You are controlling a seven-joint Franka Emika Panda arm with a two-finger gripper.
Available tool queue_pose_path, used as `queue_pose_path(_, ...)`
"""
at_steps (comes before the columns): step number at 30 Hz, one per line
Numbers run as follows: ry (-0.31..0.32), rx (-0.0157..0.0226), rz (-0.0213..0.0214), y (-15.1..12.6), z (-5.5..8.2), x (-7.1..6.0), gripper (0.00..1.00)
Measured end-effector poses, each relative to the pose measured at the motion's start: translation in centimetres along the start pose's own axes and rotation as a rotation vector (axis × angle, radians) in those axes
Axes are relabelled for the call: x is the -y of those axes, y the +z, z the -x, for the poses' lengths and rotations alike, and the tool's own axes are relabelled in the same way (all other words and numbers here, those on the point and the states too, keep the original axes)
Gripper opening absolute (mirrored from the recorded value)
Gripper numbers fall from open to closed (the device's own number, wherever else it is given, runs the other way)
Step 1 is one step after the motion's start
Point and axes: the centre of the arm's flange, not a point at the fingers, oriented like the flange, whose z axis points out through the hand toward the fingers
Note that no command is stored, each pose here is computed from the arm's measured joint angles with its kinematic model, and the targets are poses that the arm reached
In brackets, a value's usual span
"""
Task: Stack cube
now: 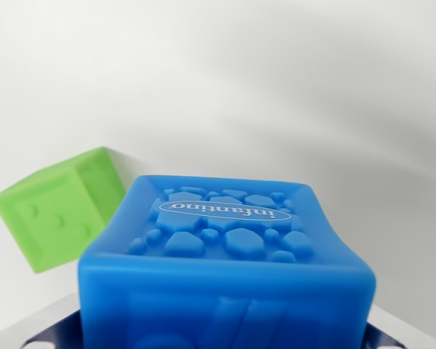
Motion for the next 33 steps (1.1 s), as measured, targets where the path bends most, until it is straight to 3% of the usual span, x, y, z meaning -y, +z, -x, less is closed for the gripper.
queue_pose_path(15, -0.116, 0.001, 0.0015, 0.0, 2.6, 1.2, 0.0)
queue_pose_path(33, -0.257, -0.0009, 0.004, 0.0, 5.6, 2.7, 0.0)
